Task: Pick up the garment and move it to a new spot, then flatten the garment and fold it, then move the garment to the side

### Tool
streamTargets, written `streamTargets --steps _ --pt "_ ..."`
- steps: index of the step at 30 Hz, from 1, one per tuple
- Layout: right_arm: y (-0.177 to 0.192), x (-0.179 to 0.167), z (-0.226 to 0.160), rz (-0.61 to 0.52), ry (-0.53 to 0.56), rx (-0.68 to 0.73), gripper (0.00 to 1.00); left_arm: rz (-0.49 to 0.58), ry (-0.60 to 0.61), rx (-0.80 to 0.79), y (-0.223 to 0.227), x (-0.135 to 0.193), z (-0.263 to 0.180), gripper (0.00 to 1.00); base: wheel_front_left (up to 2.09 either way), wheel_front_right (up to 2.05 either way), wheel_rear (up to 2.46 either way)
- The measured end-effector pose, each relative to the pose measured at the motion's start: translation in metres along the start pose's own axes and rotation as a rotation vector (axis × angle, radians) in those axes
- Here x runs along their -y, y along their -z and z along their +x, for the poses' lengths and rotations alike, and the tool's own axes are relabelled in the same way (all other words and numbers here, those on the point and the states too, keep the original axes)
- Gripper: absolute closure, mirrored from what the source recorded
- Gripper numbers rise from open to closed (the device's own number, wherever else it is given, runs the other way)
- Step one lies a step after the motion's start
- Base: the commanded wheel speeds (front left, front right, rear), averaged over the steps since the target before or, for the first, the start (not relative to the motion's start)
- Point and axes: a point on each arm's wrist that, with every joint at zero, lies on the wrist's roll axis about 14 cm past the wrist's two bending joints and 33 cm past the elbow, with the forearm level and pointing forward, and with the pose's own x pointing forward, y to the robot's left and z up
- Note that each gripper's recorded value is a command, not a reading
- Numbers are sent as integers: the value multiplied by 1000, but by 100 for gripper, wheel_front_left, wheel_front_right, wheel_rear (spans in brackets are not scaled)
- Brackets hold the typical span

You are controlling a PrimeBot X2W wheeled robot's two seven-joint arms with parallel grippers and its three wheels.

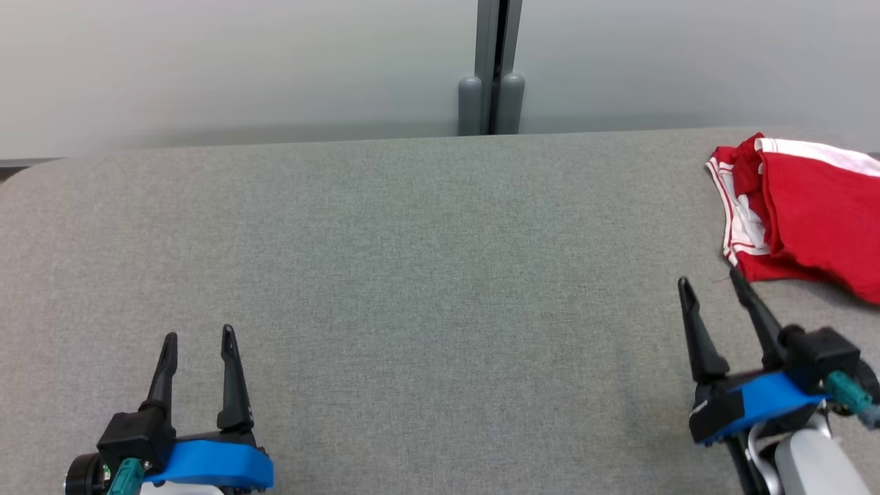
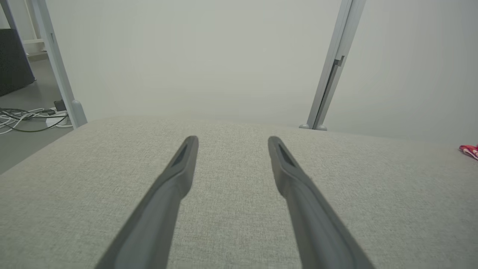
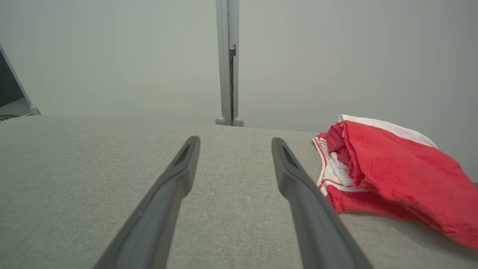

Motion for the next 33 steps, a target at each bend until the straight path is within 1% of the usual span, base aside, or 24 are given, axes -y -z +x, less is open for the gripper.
streamTargets --steps 5,12,22,33 --pt "6 -8 -23 21 21 -6 0 -1 4 -5 1 1 -7 0 0 0 0" --pt "1 -13 -40 29 45 13 0 3 5 -14 4 -1 -16 0 0 0 0" --pt "-8 -9 -42 32 79 34 0 16 -3 -7 0 -6 -17 0 0 0 0" --pt "-8 -10 -42 37 81 28 0 14 -7 3 -3 -6 -14 0 0 0 0"
